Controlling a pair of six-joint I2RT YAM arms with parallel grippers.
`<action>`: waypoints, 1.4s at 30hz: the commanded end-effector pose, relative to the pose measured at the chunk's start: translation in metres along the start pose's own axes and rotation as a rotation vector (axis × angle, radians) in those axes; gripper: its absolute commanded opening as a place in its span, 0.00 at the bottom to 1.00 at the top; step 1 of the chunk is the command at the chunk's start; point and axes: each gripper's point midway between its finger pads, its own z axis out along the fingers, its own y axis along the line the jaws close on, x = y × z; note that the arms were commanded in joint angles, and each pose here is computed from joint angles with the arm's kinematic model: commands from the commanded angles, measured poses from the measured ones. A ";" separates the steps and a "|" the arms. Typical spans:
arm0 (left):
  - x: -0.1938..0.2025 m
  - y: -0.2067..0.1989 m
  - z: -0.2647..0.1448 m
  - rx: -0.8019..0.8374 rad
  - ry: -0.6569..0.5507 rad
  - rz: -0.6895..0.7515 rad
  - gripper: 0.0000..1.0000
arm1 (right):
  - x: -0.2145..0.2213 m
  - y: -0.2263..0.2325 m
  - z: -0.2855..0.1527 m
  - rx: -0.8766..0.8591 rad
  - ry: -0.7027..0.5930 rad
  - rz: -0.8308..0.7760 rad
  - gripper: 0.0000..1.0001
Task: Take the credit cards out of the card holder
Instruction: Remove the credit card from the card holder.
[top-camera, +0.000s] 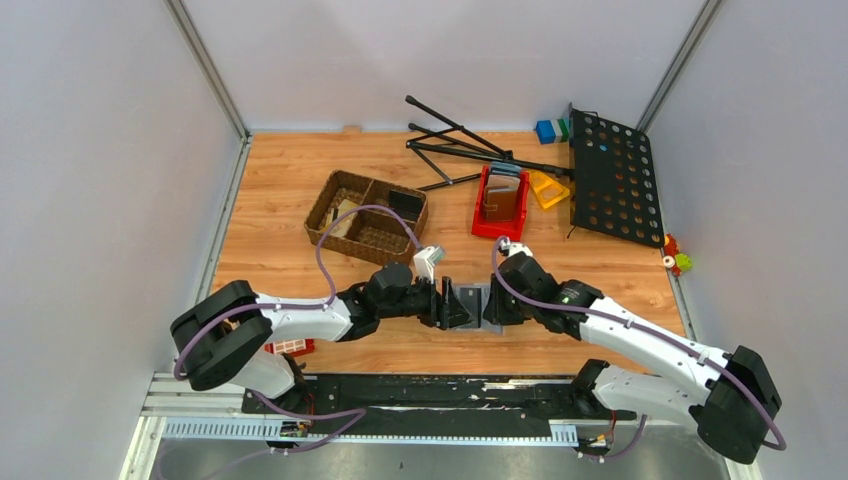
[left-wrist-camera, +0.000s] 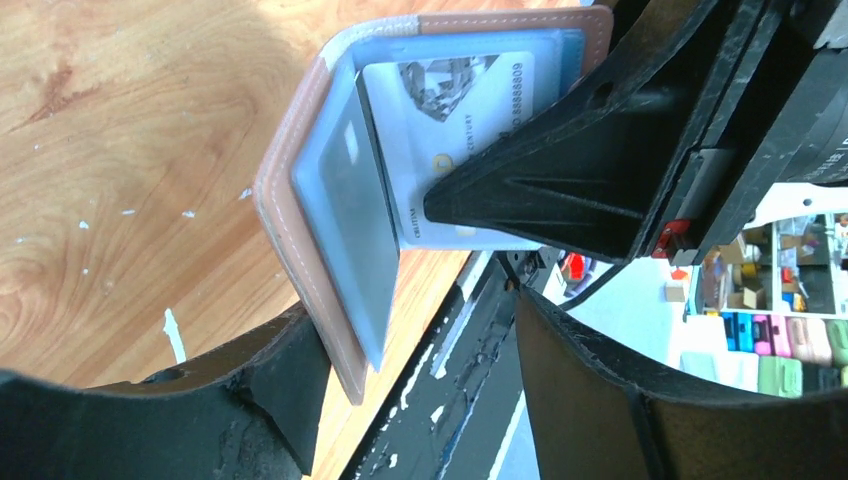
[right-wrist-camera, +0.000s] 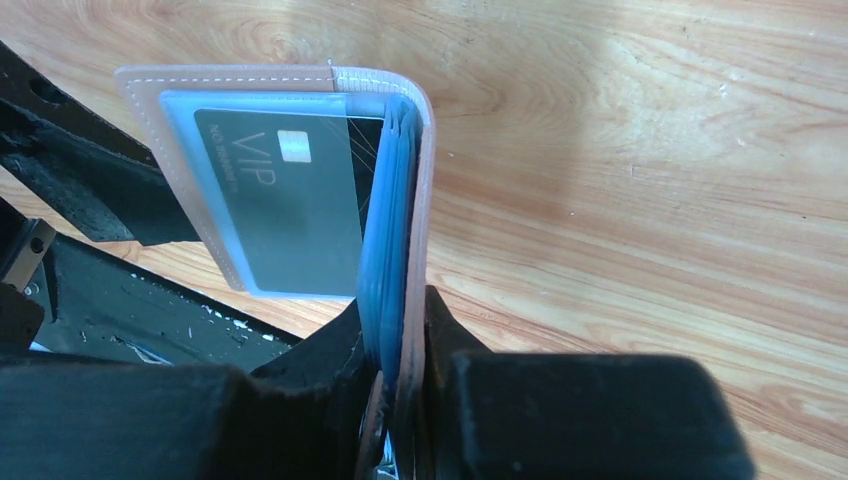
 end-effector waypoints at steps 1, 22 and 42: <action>-0.009 -0.016 0.000 0.097 -0.036 -0.013 0.70 | -0.022 0.013 -0.015 -0.033 -0.076 -0.006 0.04; -0.018 0.014 -0.027 0.039 -0.095 -0.055 0.02 | -0.022 0.020 -0.028 -0.186 -0.120 -0.009 0.37; -0.031 -0.012 -0.048 0.164 -0.133 -0.031 0.00 | -0.032 0.069 -0.058 -0.459 -0.142 -0.028 0.33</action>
